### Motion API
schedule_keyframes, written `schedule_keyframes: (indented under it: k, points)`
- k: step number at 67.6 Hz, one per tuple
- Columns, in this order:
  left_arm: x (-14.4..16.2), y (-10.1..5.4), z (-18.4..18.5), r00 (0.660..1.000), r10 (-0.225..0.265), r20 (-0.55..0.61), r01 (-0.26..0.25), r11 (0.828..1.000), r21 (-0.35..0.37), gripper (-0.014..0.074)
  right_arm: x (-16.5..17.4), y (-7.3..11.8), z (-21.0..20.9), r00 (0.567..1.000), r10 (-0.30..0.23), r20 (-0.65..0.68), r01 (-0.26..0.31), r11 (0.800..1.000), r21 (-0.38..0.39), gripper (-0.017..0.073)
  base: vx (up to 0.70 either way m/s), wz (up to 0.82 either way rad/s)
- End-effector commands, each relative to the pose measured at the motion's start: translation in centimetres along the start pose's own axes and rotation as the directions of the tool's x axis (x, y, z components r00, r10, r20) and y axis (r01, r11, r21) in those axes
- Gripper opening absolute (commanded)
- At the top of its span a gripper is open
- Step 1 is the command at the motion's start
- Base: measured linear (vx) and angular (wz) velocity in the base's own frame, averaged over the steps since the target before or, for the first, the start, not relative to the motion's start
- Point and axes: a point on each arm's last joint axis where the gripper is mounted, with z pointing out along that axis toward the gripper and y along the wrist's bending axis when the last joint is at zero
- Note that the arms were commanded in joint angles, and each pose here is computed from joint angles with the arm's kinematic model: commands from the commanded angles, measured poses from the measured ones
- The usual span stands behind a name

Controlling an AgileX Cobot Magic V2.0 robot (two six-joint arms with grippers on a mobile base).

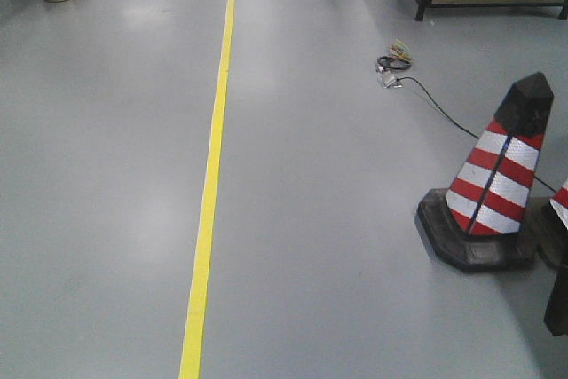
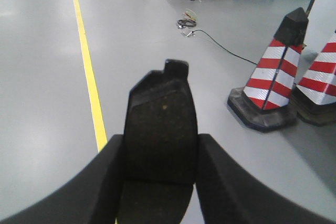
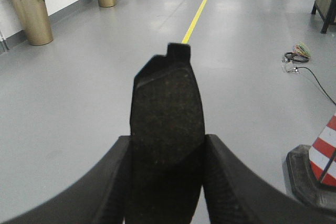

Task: Move and align brake pads A on conveyor
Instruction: 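Turn toward the black conveyor belt and drive up to it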

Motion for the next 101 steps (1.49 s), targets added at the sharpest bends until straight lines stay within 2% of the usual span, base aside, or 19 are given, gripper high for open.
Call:
schedule_keyframes:
  k: [1, 54, 101]
  points:
    - [-1.58, -0.33, -0.33, 0.995, 0.005, 0.101, -0.008, 1.0, 0.029, -0.0006, -1.79, 0.16, -0.37, 0.993, -0.015, 0.116, 0.017, 1.0, -0.015, -0.0004, 0.59, -0.01]
    - [-1.58, -0.33, -0.33, 0.995, 0.005, 0.101, -0.008, 1.0, 0.029, -0.0006, -1.8, 0.16, -0.37, 0.993, -0.014, 0.117, 0.016, 1.0, -0.015, -0.0004, 0.51, -0.1]
    - [-1.58, -0.33, -0.33, 0.995, 0.005, 0.101, -0.008, 1.0, 0.029, -0.0006, -1.8, 0.16, -0.37, 0.993, -0.014, 0.117, 0.016, 1.0, -0.015, -0.0004, 0.27, -0.87]
